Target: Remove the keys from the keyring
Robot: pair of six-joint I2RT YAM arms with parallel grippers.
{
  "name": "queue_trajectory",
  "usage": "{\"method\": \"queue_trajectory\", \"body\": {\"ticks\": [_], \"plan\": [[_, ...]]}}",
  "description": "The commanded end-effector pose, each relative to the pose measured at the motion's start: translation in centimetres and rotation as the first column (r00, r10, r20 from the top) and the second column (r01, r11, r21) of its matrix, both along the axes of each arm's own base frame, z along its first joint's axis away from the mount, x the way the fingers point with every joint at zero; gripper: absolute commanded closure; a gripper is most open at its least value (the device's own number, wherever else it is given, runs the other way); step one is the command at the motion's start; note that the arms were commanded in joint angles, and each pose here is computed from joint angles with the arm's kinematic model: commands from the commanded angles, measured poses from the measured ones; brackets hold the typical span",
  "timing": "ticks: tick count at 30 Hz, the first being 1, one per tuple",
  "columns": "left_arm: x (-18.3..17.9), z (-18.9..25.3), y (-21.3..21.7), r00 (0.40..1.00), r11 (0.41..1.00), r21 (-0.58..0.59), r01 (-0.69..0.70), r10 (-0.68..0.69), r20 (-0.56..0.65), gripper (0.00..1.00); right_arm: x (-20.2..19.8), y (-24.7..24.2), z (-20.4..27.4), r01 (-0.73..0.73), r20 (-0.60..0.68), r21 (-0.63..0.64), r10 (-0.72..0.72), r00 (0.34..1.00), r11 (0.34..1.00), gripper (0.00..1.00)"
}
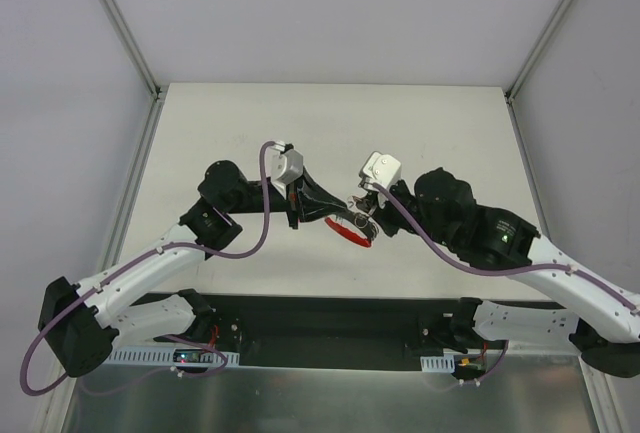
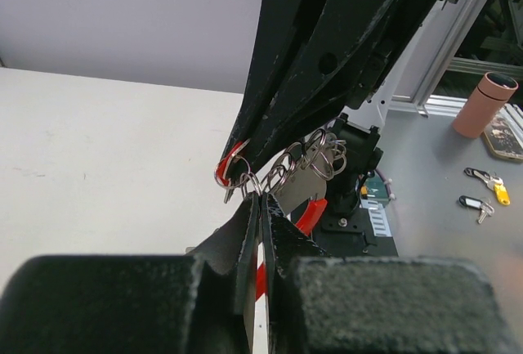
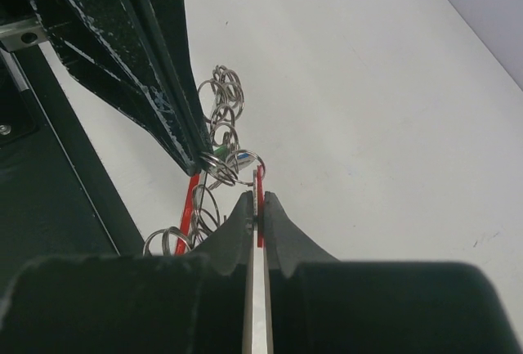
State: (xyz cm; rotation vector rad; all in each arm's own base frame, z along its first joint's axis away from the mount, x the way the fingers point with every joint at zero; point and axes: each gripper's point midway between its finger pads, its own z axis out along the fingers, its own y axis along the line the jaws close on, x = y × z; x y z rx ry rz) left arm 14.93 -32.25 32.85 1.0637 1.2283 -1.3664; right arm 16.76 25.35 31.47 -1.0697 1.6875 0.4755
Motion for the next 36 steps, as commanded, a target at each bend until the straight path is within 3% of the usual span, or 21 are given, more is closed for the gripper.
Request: {"method": "queue_trajectory", "body": {"ticks": [1, 27, 36], "plan": [[-1.6, 3.5, 0.8, 0.992, 0.993, -0.109, 0.038, -0.024, 0.128, 1.00, -0.3, 0.6, 1.4, -0.021, 0.008, 0.085, 0.021, 1.000, 0.996, 0.99], [-0.5, 4.0, 1.4, 0.986, 0.990, -0.136, -0.043, 0.065, 0.156, 1.00, -1.8, 1.4, 0.7, -0.110, 0.003, 0.111, 0.111, 0.994, 0.988, 0.99], [-1.0, 3.5, 1.1, 0.990, 0.992, -0.124, 0.005, 0.013, 0.143, 1.00, -1.7, 0.9, 0.6, -0.095, 0.014, 0.115, 0.094, 0.996, 0.989, 0.99]]}}
